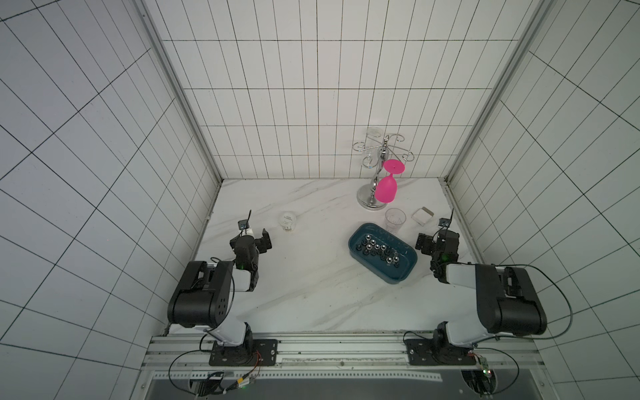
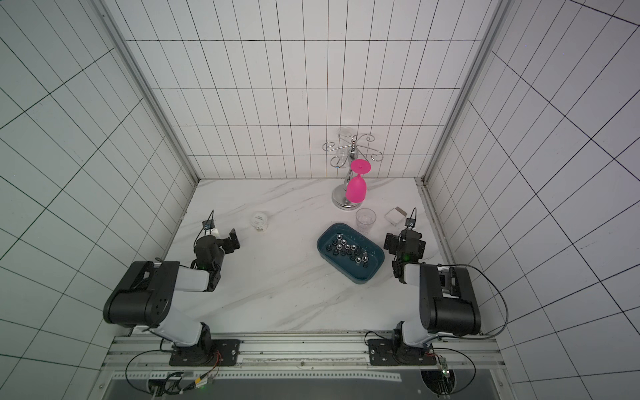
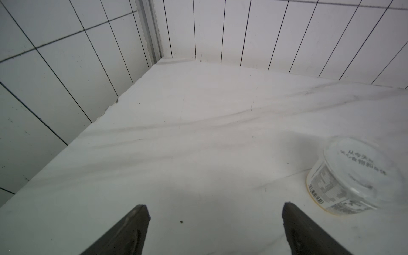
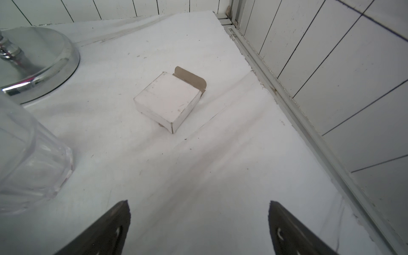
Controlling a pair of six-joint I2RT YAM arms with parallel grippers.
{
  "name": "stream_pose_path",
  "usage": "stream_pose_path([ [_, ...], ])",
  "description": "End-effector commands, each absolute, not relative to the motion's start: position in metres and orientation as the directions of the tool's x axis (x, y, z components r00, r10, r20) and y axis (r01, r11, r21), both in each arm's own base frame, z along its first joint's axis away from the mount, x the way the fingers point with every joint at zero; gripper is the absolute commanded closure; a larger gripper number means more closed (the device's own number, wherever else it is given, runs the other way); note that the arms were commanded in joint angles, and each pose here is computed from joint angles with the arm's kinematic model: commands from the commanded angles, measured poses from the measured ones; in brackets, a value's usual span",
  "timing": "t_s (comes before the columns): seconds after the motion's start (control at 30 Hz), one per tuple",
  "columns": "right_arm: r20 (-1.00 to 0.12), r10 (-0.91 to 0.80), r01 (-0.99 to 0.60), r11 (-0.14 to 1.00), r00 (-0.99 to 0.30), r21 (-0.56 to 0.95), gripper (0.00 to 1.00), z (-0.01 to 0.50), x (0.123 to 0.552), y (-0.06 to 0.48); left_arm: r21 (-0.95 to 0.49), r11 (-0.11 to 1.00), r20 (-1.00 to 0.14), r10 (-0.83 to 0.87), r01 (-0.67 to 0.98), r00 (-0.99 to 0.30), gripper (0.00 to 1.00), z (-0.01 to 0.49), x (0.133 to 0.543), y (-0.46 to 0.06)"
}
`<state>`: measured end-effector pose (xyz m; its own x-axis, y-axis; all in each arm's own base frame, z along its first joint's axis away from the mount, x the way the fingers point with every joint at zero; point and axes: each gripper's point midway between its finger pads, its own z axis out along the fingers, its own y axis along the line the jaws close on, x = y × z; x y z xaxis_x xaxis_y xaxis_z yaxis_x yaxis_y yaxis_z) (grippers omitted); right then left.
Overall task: Put the nuts on the desktop into the storage box
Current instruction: Reset both arms
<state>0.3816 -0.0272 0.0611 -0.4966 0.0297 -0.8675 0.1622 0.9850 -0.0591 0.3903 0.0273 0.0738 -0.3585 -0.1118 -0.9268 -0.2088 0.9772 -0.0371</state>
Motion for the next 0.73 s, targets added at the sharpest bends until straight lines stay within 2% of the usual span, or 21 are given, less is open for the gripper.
stream_pose_path([
  [0.0, -0.931, 0.013, 0.134, 0.990, -0.364, -0.039, 0.01, 0.0941, 0.3995, -0.0210, -0.072, 0.977, -0.954, -0.126, -0.201, -0.271, 0.02, 0.1134, 0.4135, 0.0306],
  [0.1, -0.930, 0.017, 0.132, 0.991, -0.368, -0.034, 0.01, 0.0938, 0.4004, -0.0216, -0.077, 0.978, -0.965, -0.122, -0.193, -0.232, 0.01, 0.1161, 0.4129, 0.0316],
  [0.23, -0.931, 0.019, 0.132, 0.991, -0.365, -0.031, 0.01, 0.0942, 0.4003, -0.0217, -0.077, 0.977, -0.952, -0.132, -0.200, -0.277, 0.02, 0.1135, 0.4130, 0.0310],
  [0.7, -0.932, 0.020, 0.134, 0.991, -0.362, -0.031, 0.01, 0.0947, 0.4006, -0.0226, -0.076, 0.977, -0.953, -0.131, -0.201, -0.274, 0.02, 0.1132, 0.4137, 0.0318],
])
